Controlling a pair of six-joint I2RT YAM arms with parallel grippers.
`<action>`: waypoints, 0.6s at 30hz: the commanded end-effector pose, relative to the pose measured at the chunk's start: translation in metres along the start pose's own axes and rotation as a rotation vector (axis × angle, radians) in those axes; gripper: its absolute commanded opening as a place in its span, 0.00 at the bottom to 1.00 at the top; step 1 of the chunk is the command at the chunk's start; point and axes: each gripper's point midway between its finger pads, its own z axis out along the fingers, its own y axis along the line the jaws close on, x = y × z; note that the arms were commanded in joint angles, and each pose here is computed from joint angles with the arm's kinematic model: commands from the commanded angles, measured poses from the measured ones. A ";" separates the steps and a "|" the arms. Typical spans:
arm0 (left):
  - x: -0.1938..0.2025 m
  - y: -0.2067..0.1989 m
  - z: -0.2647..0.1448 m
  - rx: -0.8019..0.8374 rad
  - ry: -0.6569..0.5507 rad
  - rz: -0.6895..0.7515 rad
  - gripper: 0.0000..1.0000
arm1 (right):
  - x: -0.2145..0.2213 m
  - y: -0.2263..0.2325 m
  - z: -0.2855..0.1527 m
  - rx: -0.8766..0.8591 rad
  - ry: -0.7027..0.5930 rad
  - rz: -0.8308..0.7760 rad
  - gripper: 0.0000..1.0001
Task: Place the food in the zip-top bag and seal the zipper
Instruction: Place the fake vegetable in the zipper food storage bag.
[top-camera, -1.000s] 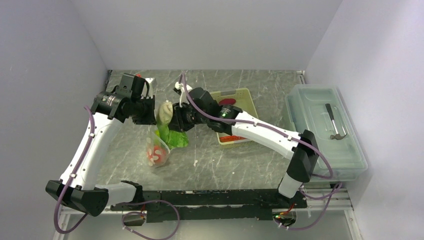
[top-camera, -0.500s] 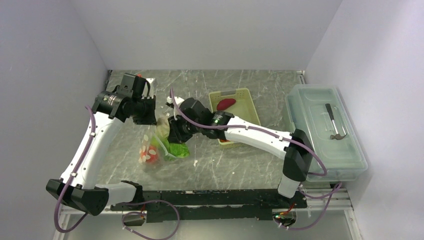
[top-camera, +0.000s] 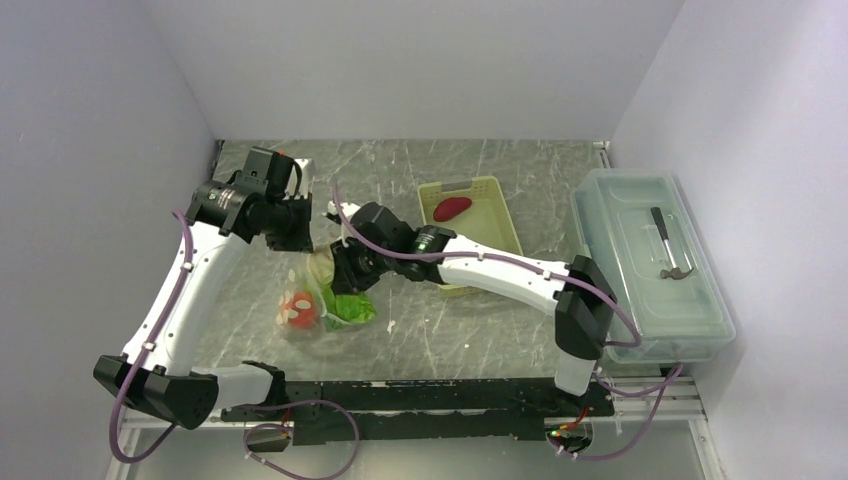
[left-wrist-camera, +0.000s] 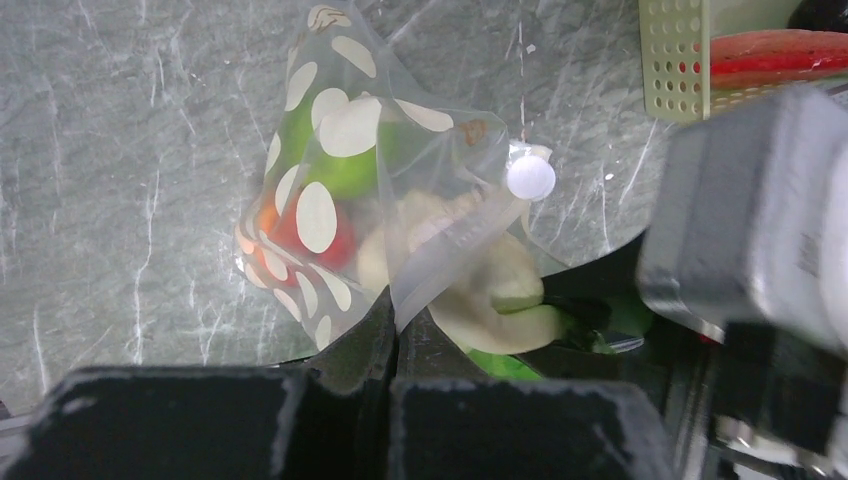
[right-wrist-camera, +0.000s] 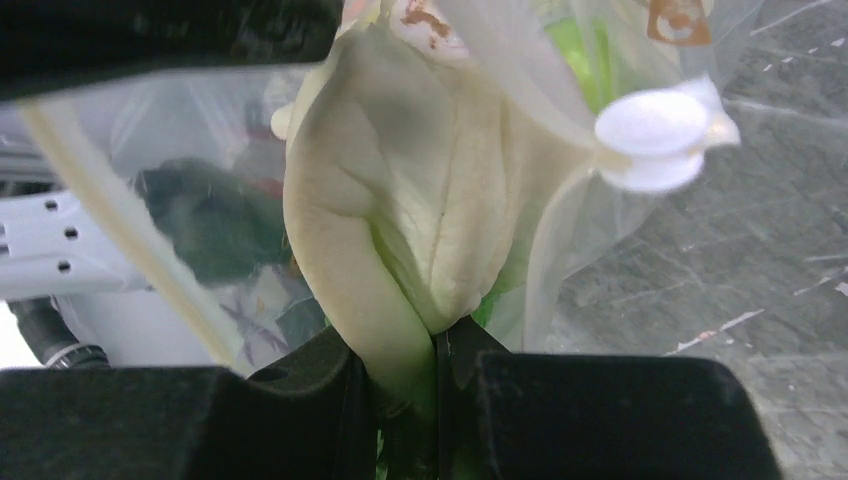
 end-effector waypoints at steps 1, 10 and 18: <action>-0.015 -0.007 -0.014 0.035 -0.080 -0.009 0.00 | -0.024 0.006 0.007 0.018 -0.029 0.095 0.00; 0.000 -0.013 -0.020 0.098 -0.091 0.007 0.00 | -0.059 -0.017 0.003 0.049 -0.076 0.270 0.00; 0.009 -0.019 -0.023 0.134 -0.075 -0.019 0.00 | -0.076 -0.028 0.008 0.091 -0.149 0.426 0.00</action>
